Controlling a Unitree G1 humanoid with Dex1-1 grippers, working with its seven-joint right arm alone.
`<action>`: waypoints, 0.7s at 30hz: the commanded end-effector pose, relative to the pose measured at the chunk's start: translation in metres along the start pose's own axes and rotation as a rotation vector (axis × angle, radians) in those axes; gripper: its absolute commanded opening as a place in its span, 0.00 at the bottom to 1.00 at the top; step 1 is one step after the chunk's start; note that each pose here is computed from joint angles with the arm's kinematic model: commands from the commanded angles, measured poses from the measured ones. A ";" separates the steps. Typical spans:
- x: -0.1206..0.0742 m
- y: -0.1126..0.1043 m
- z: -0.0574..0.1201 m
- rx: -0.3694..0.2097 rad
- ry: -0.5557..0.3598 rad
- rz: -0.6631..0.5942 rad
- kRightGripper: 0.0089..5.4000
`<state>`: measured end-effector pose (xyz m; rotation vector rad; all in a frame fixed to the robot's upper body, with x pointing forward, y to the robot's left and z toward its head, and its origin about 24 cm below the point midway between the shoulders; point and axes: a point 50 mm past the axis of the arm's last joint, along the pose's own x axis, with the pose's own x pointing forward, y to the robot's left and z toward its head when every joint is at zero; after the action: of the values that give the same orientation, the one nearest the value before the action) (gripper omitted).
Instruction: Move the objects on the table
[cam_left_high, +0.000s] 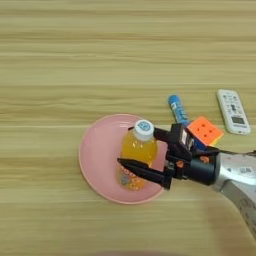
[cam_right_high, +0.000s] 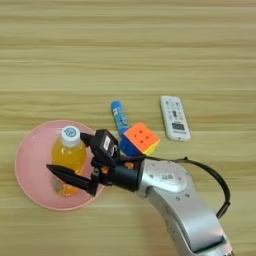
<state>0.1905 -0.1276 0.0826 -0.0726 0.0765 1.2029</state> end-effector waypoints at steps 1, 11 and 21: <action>0.000 -0.001 0.007 -0.091 -0.030 -0.014 0.65; 0.000 -0.001 -0.002 -0.108 -0.045 -0.035 0.65; -0.001 0.002 -0.008 -0.106 -0.027 -0.014 0.78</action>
<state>0.1826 -0.1266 0.0624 -0.0999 0.0470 1.2089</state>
